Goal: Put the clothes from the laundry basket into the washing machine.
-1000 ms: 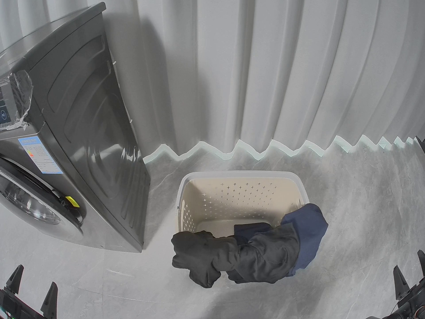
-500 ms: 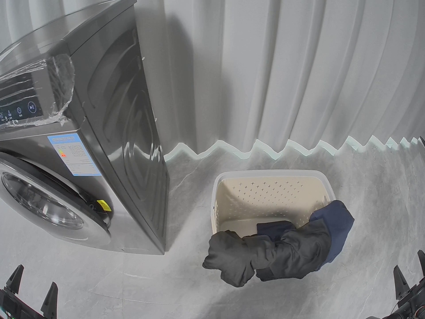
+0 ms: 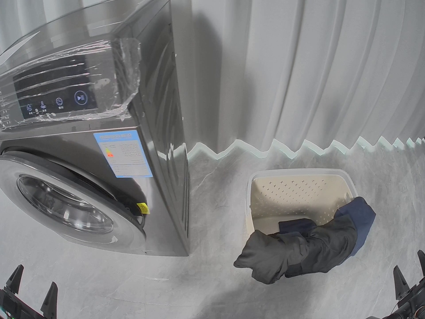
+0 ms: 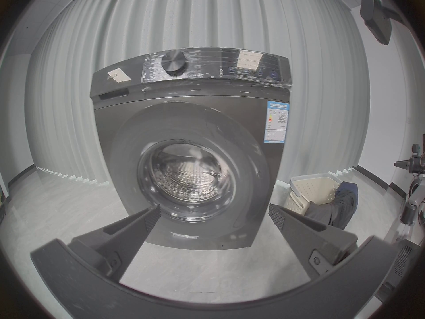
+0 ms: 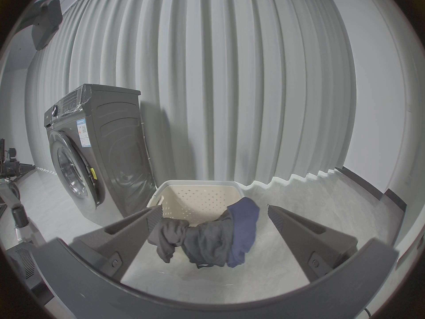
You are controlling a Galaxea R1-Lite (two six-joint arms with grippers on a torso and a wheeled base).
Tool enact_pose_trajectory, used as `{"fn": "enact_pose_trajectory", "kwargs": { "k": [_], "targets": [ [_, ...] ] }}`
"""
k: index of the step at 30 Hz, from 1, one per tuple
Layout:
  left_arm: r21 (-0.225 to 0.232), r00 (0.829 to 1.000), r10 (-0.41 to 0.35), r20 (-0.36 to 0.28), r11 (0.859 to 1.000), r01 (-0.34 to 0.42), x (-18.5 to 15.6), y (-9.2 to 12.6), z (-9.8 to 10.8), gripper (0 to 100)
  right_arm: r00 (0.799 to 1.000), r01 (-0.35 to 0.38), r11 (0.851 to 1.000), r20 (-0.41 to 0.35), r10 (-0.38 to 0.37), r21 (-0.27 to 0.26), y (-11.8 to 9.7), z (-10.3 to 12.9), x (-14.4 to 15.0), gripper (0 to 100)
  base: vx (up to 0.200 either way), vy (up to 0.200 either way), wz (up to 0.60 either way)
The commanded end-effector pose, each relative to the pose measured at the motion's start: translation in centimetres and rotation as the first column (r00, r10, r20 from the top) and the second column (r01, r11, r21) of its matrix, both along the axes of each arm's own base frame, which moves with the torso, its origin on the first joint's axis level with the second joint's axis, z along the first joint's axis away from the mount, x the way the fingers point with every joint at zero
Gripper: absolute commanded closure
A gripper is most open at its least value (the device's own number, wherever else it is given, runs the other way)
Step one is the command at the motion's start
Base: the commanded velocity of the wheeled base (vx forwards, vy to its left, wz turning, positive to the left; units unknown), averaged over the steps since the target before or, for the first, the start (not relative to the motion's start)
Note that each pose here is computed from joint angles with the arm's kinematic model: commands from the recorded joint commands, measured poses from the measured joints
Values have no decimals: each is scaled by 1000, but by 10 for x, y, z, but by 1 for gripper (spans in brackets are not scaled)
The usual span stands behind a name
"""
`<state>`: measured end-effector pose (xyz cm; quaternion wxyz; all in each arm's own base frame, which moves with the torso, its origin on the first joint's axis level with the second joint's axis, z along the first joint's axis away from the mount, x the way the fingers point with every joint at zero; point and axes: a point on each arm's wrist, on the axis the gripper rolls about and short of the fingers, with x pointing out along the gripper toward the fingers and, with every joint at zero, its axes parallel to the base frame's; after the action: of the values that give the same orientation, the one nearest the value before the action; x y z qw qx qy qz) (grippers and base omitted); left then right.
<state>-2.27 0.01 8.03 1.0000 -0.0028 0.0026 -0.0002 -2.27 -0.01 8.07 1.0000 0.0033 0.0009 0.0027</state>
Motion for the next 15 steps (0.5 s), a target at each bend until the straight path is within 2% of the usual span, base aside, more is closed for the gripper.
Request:
{"fn": "enact_pose_trajectory", "kwargs": {
  "k": [1, 15],
  "targets": [
    [-1, 1000, 0, 2, 1000, 0, 0, 0, -5, 0, 1000, -2, 1000, -4, 2, 0, 0, -5, 0, 0, 0, 200, 0],
    [-1, 1000, 0, 2, 1000, 0, 0, 0, -5, 0, 1000, -1, 1000, -4, 1, 0, 0, -5, 0, 0, 0, 200, 0]
  ]
}}
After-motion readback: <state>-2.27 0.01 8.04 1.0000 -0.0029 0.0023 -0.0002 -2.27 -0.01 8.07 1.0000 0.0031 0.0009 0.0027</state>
